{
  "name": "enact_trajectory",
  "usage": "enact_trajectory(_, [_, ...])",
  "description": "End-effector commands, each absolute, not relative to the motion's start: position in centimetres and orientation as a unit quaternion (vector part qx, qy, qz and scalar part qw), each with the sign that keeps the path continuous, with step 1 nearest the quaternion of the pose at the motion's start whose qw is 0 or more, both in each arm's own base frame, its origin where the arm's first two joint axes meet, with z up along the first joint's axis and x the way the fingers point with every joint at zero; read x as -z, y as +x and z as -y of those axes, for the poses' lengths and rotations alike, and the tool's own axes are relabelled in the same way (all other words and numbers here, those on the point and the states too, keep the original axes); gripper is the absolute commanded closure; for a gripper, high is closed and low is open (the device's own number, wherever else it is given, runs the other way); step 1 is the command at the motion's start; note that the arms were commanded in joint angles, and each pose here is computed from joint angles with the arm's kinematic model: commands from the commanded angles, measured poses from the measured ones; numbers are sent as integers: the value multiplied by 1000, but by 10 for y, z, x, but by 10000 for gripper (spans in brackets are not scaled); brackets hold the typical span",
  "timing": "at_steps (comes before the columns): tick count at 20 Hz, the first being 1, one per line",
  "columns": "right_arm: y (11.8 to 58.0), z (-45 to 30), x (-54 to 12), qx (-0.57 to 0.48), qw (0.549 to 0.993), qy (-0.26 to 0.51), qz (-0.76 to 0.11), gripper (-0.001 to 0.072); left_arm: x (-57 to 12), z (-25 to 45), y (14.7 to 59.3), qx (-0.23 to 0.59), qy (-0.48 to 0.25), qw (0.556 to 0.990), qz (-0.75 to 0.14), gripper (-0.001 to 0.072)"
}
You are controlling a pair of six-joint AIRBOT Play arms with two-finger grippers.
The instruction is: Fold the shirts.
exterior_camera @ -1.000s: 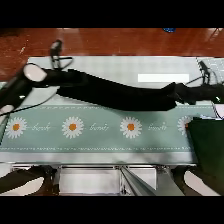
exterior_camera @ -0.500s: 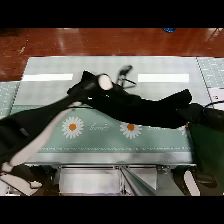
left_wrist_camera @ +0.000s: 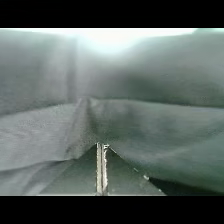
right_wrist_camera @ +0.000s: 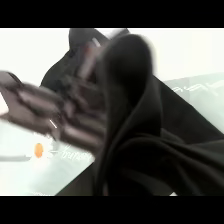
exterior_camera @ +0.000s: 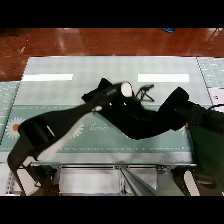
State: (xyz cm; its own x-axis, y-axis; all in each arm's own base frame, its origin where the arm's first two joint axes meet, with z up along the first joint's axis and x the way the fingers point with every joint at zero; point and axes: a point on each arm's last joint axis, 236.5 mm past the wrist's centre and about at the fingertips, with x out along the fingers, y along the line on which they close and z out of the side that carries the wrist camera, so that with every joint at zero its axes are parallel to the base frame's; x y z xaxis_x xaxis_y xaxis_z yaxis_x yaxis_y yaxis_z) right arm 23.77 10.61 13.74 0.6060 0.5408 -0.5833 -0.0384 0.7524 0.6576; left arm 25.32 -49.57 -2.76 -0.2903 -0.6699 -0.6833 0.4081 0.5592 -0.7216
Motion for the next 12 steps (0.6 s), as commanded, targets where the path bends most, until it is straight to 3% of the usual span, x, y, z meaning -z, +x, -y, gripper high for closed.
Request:
enact_trajectory(1, [241,-117,-149,-201,836,323,-396,688,-17,444,330,436,-137,635,-623,681])
enact_trajectory(4, [261,-140,-154,-246,817,329,-405,689,-70,335,404,373,-142,712,-578,681])
enact_trajectory(7, [308,-186,-158,-285,808,314,-409,689,-146,229,435,302,-116,804,-499,681])
enact_trajectory(9, [343,-229,-150,-306,796,303,-424,688,-194,162,434,243,-115,857,-439,681])
enact_trajectory(12, [386,-294,-116,-332,768,283,-468,688,-234,94,393,188,-102,901,-378,681])
